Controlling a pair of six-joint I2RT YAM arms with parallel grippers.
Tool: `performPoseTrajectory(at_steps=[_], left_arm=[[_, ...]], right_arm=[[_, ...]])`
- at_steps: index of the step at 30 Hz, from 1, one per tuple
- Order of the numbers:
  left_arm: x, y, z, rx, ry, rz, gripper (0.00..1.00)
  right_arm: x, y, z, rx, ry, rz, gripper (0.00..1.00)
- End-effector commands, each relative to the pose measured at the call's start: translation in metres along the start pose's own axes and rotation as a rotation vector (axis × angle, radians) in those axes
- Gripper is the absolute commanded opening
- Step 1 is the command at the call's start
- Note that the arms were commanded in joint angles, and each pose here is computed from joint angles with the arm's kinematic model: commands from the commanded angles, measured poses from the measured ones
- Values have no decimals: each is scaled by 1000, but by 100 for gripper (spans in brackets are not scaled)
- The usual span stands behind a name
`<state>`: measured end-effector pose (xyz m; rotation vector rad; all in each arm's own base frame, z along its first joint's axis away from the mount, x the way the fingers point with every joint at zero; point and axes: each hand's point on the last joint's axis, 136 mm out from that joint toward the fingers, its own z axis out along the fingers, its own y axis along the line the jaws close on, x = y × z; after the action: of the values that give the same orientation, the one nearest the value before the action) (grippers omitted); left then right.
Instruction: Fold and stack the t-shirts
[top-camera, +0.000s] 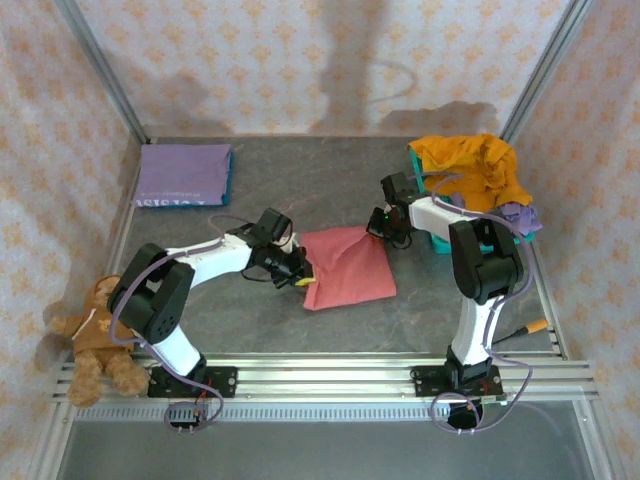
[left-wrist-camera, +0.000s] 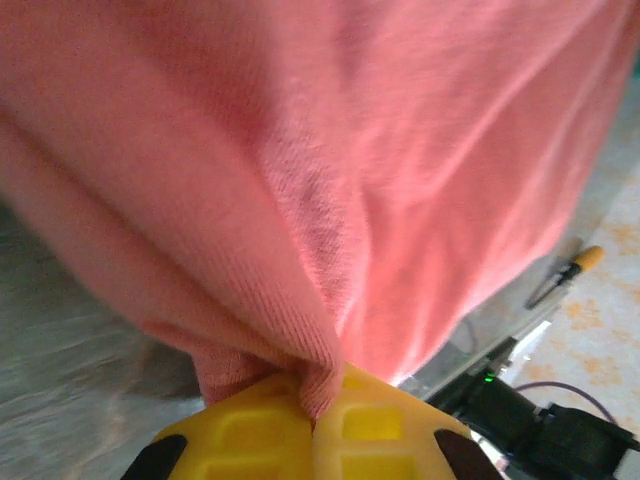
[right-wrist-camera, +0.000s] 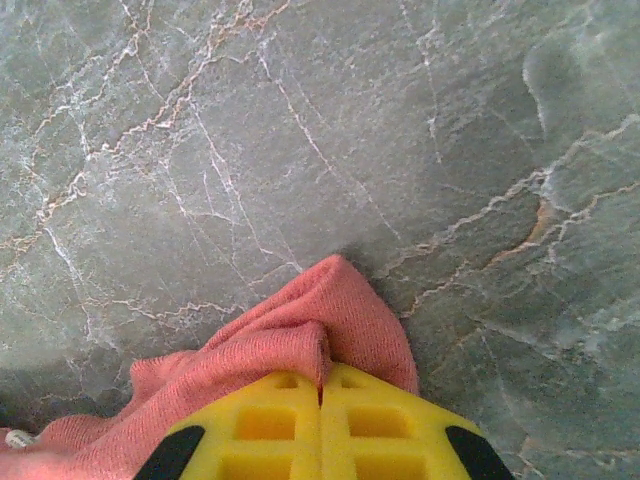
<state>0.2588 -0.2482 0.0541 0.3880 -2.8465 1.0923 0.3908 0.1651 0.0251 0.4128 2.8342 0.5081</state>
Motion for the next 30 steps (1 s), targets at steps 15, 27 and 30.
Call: performPoseTrajectory(at_steps=[15,27,30], left_arm=[[11,78,3,-5,-41,-99,0],[8,62,-47,-111,-24,12,35],[7,60,-59,-158,-40,25,40]], right_arm=[[65,-50,14,169,232,41,0],[68,-25,-35,66,199,36,35],[68,-24,-45,70,190,31,37]])
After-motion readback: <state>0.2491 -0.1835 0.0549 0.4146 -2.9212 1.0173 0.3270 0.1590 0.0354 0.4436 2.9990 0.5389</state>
